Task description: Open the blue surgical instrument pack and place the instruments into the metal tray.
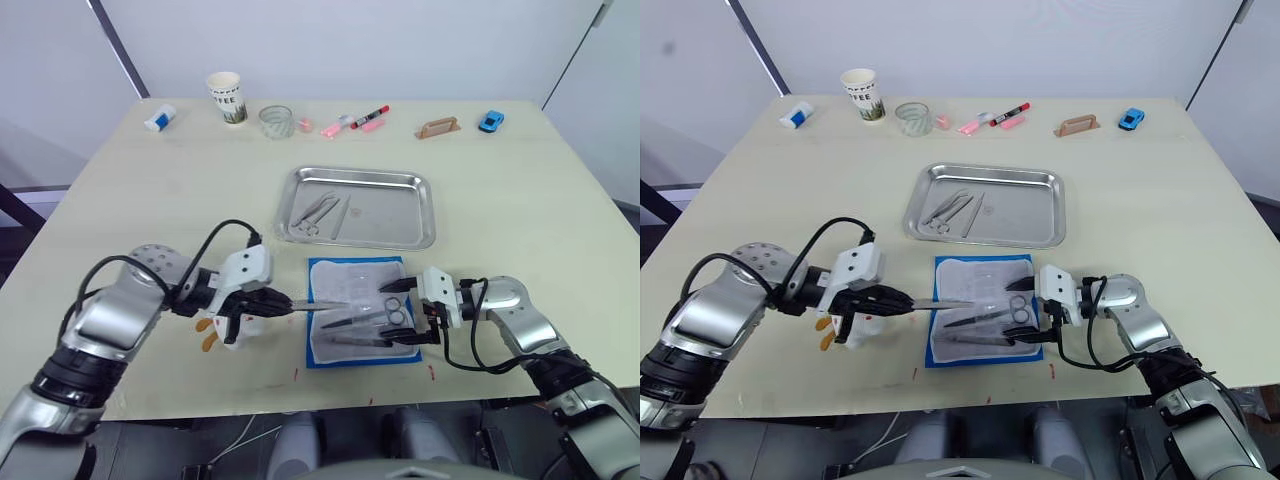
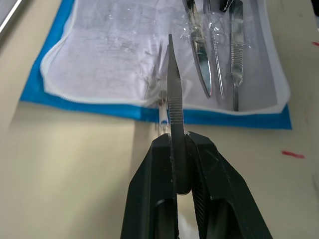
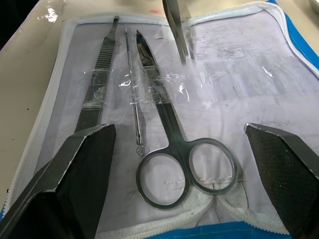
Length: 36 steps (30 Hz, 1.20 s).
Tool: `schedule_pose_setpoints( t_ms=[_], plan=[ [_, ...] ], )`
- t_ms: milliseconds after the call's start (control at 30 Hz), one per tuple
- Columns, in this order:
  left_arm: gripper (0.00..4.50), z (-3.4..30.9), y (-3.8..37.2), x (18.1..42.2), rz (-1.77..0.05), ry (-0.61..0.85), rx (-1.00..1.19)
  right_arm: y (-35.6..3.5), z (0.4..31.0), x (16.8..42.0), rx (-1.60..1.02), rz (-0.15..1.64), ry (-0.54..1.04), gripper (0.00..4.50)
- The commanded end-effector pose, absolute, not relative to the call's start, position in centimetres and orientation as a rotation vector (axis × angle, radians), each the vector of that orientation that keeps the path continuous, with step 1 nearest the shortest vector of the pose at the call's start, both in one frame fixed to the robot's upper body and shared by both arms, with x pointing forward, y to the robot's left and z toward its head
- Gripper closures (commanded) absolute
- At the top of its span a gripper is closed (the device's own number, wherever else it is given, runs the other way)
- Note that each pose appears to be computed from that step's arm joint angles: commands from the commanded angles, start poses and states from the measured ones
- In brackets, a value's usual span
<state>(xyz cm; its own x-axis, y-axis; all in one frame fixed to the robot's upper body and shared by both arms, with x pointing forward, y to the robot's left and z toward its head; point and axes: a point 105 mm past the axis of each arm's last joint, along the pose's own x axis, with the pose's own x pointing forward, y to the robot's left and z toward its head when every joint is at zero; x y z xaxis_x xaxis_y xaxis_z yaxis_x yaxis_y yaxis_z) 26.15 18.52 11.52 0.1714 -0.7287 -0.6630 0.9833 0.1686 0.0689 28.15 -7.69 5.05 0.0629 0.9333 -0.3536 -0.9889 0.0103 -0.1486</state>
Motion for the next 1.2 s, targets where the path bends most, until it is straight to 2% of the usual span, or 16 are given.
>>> schedule_pose_setpoints(
  t_ms=[33,333,567,667,800,933,1067,1200],
  plan=[
    [4.41,13.7,19.0,26.1,-1.303,0.458,0.548,-9.8,0.2,27.3,-0.433,1.460,0.420,0.00],
    [4.41,16.7,18.6,26.5,-1.231,0.284,0.359,-10.1,0.4,27.4,-0.427,1.459,0.412,0.00],
    [4.41,19.2,14.0,32.1,-0.859,0.086,0.101,-10.2,0.7,27.3,-0.411,1.452,0.392,0.00],
    [4.41,19.5,12.1,33.5,-0.765,0.108,0.006,-10.2,0.8,27.3,-0.411,1.450,0.389,0.00],
    [4.41,19.1,10.1,35.9,-0.581,0.157,0.017,-10.0,0.8,27.2,-0.404,1.449,0.384,0.00],
    [4.41,18.3,7.3,37.3,-0.532,0.203,-0.043,-9.9,0.9,27.3,-0.412,1.454,0.379,0.00],
    [4.41,17.2,6.4,39.1,-0.428,0.246,-0.039,-9.8,1.0,27.3,-0.409,1.449,0.379,0.00],
    [4.41,16.2,5.8,39.7,-0.400,0.277,-0.015,-9.9,1.0,27.3,-0.406,1.447,0.381,0.00]
  ],
)
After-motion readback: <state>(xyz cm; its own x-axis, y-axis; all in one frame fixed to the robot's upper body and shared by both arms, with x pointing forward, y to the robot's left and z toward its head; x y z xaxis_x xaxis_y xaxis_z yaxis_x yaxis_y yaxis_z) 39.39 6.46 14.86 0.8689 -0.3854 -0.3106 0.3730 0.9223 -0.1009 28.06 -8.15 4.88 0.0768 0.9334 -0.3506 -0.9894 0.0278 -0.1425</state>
